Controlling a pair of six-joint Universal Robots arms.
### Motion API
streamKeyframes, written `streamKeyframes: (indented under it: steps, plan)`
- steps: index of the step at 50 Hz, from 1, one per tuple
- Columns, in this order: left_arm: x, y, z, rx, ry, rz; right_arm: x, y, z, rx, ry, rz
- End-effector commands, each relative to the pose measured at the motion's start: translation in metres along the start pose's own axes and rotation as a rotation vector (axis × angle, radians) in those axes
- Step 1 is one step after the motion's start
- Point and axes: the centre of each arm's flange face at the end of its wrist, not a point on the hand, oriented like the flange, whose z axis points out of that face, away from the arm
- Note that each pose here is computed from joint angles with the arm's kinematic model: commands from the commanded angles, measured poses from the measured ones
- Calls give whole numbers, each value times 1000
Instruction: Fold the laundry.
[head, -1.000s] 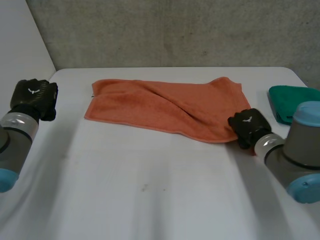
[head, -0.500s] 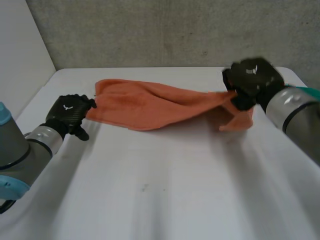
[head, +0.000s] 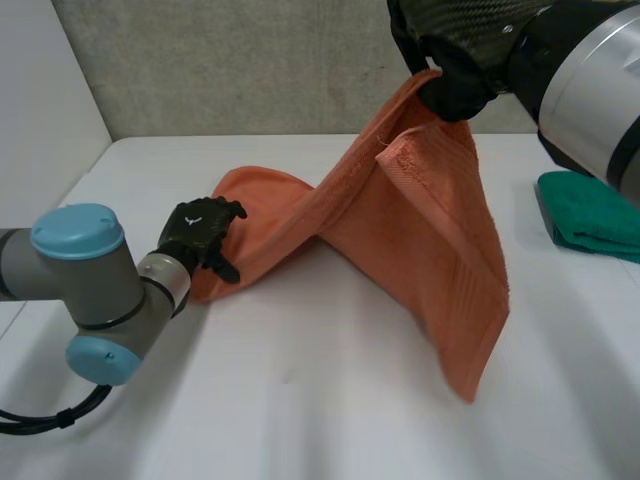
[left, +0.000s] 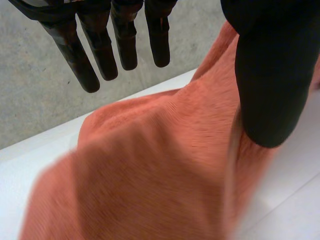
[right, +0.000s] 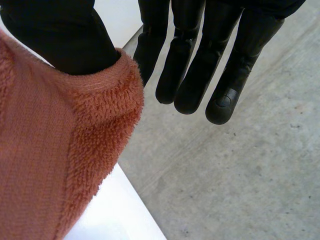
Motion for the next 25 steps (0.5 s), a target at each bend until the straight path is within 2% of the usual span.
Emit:
streamKeyframes:
  steps: [1,8,14,25]
  plan:
    - [-2,10,11,-20,-20,3,5,-4,-8,2,12,-3]
    - [-10,21,20,-48,-55,24,6,-2,-13,-13,17,-4]
    - [-5,32,10,-137,-32,65,4,3,-15,-27,9,-6]
    - [2,7,-24,-159,-8,66,-2,12,-14,-55,-14,-4]
